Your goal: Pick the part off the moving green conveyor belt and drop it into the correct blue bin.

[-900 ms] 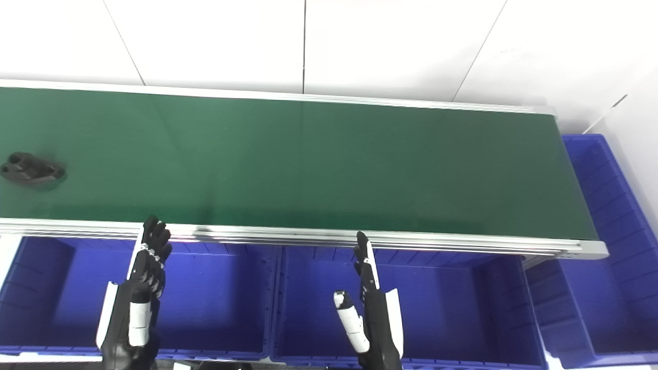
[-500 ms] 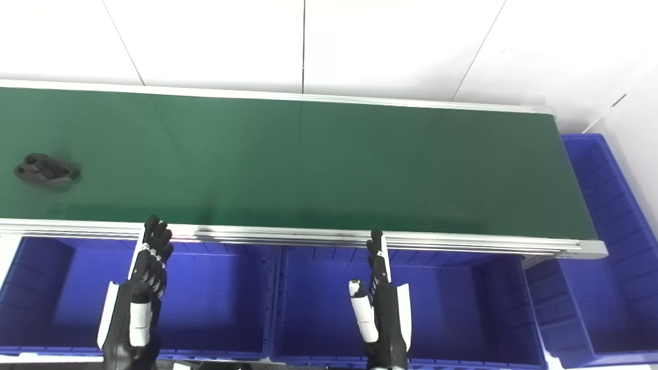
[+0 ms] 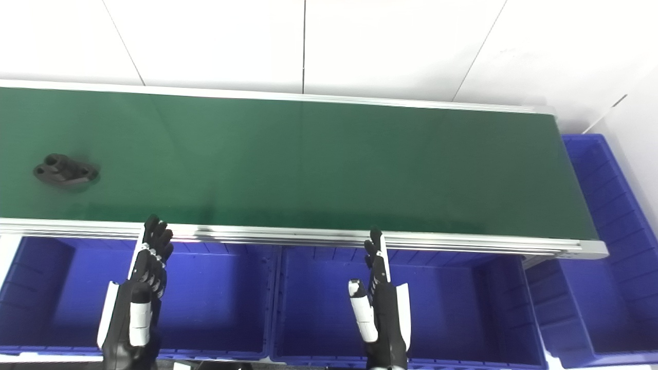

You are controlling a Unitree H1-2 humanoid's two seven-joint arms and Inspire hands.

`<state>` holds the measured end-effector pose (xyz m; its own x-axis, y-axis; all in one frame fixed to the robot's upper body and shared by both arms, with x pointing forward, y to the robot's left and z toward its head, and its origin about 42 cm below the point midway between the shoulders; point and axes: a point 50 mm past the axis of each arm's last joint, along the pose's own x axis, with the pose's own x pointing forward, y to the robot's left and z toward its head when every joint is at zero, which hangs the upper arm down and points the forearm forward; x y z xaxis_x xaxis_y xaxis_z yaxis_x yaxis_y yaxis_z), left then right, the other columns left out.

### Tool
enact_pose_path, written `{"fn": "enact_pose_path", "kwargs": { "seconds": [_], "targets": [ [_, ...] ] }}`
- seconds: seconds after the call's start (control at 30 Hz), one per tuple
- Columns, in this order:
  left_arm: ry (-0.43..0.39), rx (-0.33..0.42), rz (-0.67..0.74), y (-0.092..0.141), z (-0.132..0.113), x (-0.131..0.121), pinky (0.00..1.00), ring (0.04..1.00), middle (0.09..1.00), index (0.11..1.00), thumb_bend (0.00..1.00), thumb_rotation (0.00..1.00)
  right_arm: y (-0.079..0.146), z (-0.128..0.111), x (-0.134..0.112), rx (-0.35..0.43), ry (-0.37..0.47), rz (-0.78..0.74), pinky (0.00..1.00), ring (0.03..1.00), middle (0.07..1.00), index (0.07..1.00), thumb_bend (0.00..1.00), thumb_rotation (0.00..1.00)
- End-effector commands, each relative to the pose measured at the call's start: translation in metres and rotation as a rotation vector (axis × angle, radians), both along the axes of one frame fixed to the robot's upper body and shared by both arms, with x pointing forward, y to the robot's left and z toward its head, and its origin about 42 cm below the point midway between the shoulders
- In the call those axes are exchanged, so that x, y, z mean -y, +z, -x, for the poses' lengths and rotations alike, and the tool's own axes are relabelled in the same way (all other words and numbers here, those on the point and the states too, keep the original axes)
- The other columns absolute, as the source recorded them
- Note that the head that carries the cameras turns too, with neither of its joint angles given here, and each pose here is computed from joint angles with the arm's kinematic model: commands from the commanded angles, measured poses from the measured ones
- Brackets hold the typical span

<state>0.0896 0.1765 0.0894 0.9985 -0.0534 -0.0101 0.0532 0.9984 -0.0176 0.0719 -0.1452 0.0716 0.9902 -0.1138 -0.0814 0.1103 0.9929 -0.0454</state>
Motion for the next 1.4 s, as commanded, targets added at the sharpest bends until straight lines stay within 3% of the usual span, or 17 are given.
{"fn": "enact_pose_path", "kwargs": {
  "seconds": [0.0,0.83,1.27,1.37],
  "targets": [
    [-0.007,0.037,0.000,0.007,0.001,0.001,1.00,0.987,1.000,1.000,0.67,1.00,0.010,-0.002,-0.009,0.074,-0.003,-0.025,0.97,0.980,1.000,1.000,0.82,1.00],
    [-0.014,0.038,-0.006,0.003,0.000,0.001,1.00,0.989,1.000,1.000,0.68,1.00,0.007,-0.001,-0.011,0.067,0.008,-0.032,0.97,0.979,1.000,1.000,0.82,1.00],
    [-0.018,0.041,-0.026,-0.020,0.004,0.016,0.97,0.964,0.991,1.000,0.70,1.00,-0.016,0.004,0.006,0.058,-0.002,-0.029,0.98,0.981,1.000,1.000,0.81,1.00],
    [-0.023,0.045,-0.036,-0.024,0.004,0.021,0.95,0.953,0.992,1.000,0.66,1.00,-0.019,0.005,0.011,0.051,0.002,-0.022,0.98,0.982,1.000,1.000,0.82,1.00]
  ]
}}
